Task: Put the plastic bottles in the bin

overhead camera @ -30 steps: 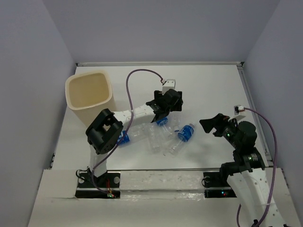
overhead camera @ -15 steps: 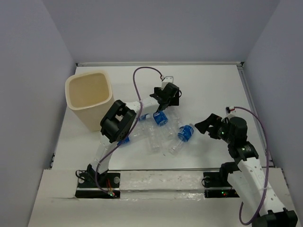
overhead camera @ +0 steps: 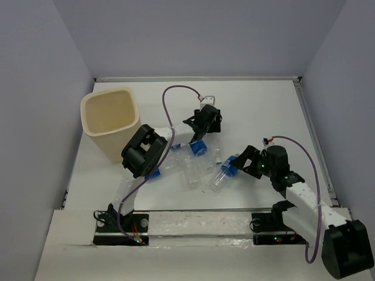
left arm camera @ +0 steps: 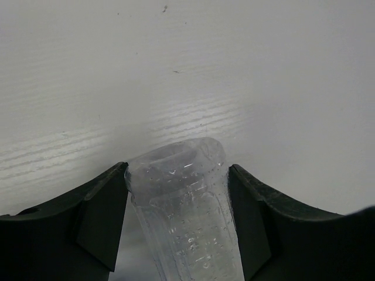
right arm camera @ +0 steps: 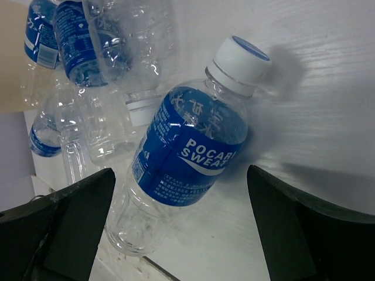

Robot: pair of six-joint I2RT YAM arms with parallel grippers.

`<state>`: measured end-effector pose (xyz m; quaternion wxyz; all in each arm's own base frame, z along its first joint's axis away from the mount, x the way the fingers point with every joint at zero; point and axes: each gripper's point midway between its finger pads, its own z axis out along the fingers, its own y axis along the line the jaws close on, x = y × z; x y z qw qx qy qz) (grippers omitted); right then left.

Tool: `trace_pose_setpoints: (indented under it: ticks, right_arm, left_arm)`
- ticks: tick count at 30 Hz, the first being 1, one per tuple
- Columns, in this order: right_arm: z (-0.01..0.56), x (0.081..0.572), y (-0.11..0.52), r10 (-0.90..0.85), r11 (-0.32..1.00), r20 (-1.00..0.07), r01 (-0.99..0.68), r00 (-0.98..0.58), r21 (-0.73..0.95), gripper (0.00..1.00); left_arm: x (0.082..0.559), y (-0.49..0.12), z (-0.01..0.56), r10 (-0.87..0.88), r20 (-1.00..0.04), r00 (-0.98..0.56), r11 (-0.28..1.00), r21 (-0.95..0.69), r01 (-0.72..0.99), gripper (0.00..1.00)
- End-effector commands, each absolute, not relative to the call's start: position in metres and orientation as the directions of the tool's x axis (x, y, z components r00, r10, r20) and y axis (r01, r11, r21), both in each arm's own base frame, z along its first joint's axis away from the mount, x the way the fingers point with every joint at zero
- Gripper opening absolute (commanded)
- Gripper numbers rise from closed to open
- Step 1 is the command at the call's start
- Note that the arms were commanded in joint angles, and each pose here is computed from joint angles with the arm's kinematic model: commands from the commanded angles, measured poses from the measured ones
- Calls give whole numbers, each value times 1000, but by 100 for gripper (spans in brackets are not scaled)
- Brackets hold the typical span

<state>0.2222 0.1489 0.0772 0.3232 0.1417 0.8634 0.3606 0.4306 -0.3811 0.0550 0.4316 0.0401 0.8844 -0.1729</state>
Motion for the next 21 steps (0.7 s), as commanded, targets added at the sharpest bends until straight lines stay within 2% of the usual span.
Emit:
trace_pose_setpoints:
  ticks: [1, 10, 21]
  right_arm:
    - [89, 242, 165, 512, 652, -489, -51, -706, 757, 100]
    - [55, 262, 166, 542, 675, -456, 43, -706, 736, 98]
    - [53, 274, 159, 595, 673, -459, 97, -659, 733, 71]
  left_arm:
    - [438, -385, 140, -198, -854, -481, 890, -362, 278, 55]
    - [430, -381, 180, -252, -867, -430, 854, -408, 322, 53]
    - [417, -356, 287, -390, -882, -264, 808, -465, 362, 49]
